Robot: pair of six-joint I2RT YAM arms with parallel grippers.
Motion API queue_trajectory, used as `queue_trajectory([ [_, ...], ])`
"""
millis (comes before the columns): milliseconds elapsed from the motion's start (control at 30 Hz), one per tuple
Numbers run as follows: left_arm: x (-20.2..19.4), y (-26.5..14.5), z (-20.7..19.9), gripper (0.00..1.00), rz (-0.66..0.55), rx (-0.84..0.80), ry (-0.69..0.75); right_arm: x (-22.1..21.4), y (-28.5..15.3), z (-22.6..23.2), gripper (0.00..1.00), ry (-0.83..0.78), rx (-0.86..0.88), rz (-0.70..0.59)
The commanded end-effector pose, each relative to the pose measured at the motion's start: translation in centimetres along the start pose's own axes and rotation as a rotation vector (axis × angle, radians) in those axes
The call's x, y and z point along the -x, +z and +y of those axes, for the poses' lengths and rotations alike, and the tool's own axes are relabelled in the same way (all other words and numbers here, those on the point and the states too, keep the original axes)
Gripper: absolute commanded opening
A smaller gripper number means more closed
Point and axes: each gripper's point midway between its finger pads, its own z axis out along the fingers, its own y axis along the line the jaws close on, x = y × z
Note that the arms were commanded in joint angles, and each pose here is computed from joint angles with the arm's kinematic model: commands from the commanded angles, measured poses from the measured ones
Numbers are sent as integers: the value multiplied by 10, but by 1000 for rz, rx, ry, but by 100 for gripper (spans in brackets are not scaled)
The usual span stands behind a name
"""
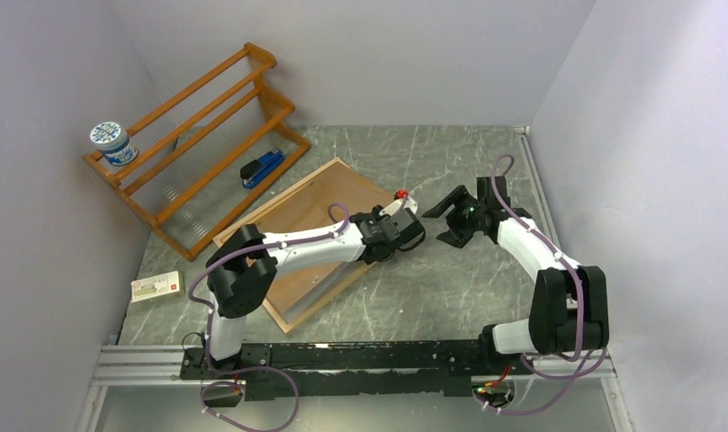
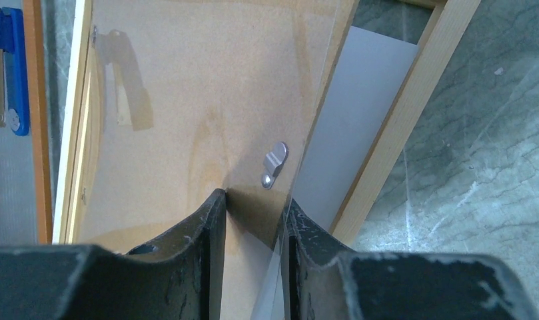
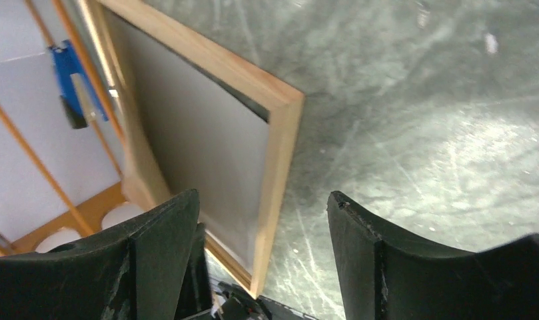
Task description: Put the photo into the frame
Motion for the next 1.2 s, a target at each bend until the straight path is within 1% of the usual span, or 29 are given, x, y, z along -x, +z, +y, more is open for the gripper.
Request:
queue_trajectory([
  [0, 23, -22, 7, 4, -29, -72, -126, -14, 8, -23, 73, 15, -89, 26],
  [200, 31, -32, 13, 3, -31, -79, -112, -46, 36, -15, 73, -40, -148, 149],
  [500, 52, -56, 25, 3, -36, -97, -133, -77, 68, 5, 73, -57, -156, 244],
  [567, 57, -61, 29, 3, -45, -93, -141, -84, 74, 2, 73, -66, -193, 264],
  [633, 62, -65, 35, 3, -51, -77, -142, -85, 76, -5, 73, -60, -266, 257],
  [733, 71, -70, 46, 3, -65, -36, -148, -80, 76, -17, 70, -68, -367, 221],
  [800, 75, -73, 52, 2, -74, -18, -150, -75, 76, -22, 67, -78, -405, 192],
  [1000, 88, -86, 72, 2, -115, 34, -157, -62, 78, -31, 56, -120, -483, 135],
  [1100, 94, -92, 84, 3, -141, 57, -157, -54, 80, -32, 53, -156, -511, 114],
  [1133, 96, -94, 88, 3, -148, 61, -157, -52, 80, -32, 50, -168, -515, 109],
  [1167, 98, -97, 92, 3, -157, 66, -158, -48, 81, -31, 45, -180, -520, 100],
])
